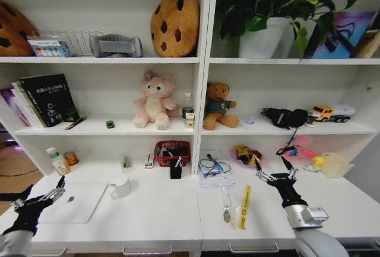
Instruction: Organize the objects on the table.
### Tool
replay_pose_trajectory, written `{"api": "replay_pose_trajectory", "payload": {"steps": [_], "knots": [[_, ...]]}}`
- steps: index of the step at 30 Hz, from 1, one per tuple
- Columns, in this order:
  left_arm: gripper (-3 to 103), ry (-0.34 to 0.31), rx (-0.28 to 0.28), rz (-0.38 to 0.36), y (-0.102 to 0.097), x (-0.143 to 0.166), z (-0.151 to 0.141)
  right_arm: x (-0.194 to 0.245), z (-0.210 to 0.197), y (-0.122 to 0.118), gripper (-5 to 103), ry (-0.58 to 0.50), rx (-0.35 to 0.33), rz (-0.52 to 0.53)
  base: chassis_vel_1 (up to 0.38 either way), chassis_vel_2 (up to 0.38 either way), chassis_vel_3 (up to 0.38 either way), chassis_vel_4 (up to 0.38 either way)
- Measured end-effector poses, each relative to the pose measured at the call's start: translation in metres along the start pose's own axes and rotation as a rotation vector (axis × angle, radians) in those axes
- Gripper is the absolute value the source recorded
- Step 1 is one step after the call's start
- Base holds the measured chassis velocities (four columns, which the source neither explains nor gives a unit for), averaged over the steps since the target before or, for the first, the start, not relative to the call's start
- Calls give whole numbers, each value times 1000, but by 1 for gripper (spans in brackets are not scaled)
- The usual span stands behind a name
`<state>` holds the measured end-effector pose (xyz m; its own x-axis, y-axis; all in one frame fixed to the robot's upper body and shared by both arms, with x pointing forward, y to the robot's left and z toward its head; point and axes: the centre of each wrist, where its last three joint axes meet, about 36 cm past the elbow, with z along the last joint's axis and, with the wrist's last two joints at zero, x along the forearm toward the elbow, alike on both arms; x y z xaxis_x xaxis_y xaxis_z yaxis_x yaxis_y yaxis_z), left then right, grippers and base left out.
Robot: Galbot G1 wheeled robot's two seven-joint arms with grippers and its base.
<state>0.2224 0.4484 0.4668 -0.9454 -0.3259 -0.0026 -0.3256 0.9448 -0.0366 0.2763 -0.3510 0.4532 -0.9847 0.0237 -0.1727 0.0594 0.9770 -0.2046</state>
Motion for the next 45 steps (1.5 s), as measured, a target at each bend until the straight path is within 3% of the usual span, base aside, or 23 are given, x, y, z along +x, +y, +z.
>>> {"api": "replay_pose_trajectory", "payload": {"steps": [45], "knots": [[100, 0, 0, 0, 0, 0, 0, 0, 0, 0, 100, 0, 0, 0, 123, 126, -122, -125]]}}
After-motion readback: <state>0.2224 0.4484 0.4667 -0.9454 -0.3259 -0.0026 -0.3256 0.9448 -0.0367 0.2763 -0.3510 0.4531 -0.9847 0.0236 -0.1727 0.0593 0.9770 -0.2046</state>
